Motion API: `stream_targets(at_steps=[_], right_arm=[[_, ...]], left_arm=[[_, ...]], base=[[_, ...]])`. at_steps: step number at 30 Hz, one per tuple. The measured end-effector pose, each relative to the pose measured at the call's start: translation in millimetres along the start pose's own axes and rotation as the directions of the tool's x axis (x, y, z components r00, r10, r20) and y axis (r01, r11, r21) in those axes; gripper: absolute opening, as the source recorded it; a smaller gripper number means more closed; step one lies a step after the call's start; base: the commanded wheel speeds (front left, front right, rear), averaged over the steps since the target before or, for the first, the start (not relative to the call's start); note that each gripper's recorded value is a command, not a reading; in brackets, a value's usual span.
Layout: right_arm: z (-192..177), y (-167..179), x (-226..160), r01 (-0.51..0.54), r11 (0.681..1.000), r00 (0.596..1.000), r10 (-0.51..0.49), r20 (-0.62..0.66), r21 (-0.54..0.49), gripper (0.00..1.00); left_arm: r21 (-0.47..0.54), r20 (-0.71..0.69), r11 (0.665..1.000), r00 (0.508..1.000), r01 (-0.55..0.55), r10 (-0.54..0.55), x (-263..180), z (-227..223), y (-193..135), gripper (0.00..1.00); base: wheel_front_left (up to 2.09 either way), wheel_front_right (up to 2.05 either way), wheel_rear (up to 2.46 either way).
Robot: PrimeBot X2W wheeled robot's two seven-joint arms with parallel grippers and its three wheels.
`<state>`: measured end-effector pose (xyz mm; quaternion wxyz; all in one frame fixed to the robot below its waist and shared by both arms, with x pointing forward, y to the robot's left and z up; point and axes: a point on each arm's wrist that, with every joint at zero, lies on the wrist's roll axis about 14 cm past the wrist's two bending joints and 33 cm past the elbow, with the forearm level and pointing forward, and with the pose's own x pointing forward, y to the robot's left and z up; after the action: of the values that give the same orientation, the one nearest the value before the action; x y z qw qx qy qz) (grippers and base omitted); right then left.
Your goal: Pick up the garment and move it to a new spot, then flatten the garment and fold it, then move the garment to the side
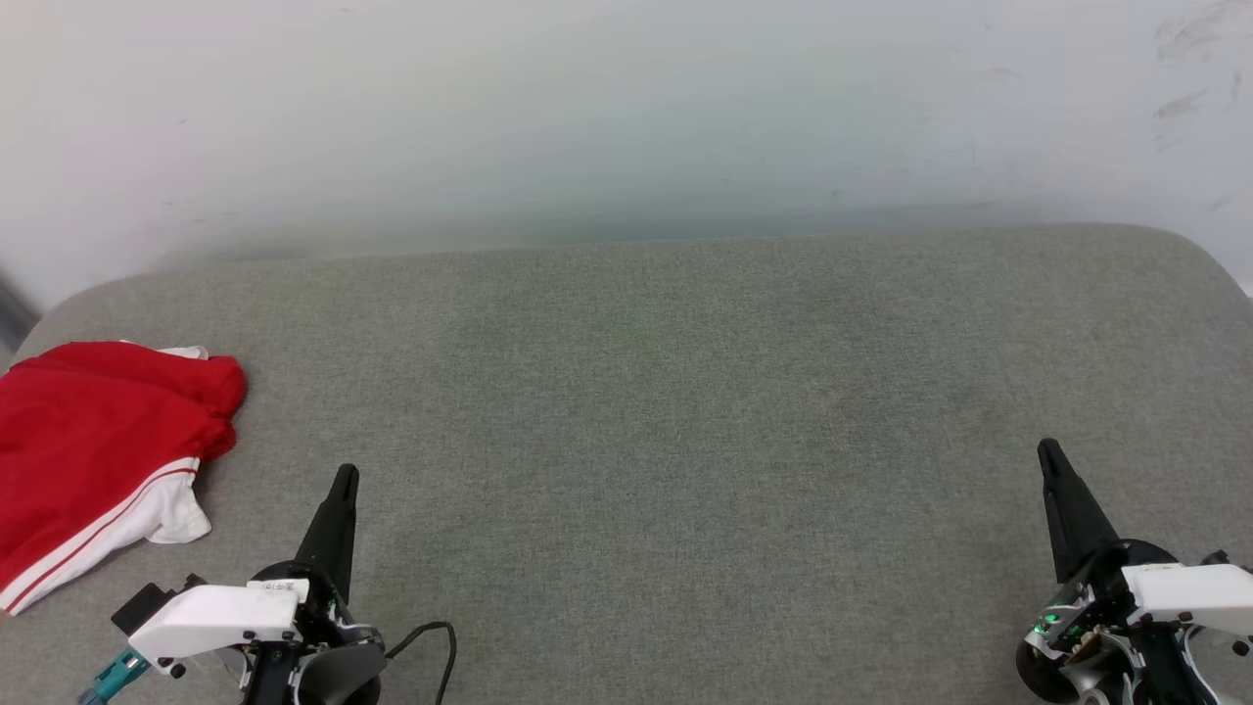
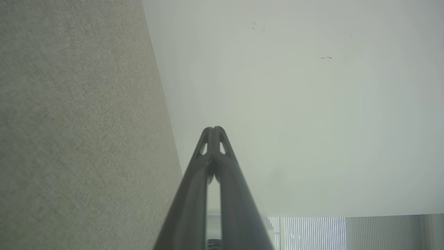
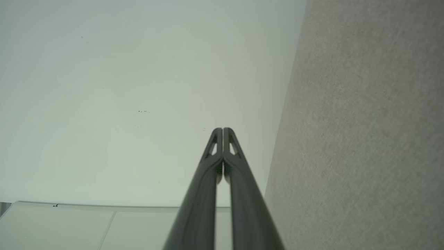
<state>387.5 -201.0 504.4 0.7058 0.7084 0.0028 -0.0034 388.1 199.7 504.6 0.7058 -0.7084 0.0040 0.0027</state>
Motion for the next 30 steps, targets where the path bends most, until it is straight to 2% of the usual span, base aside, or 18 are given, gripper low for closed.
stream_targets(at_steps=[30], right_arm=[[0.0, 0.0, 0.0, 0.000, 1.000, 1.000, 0.000, 0.000, 0.000, 0.00]], left_arm=[[0.000, 0.000, 1.000, 1.000, 0.000, 0.000, 0.0, 0.0, 0.0, 0.00]], base=[[0.00, 0.00, 0.00]])
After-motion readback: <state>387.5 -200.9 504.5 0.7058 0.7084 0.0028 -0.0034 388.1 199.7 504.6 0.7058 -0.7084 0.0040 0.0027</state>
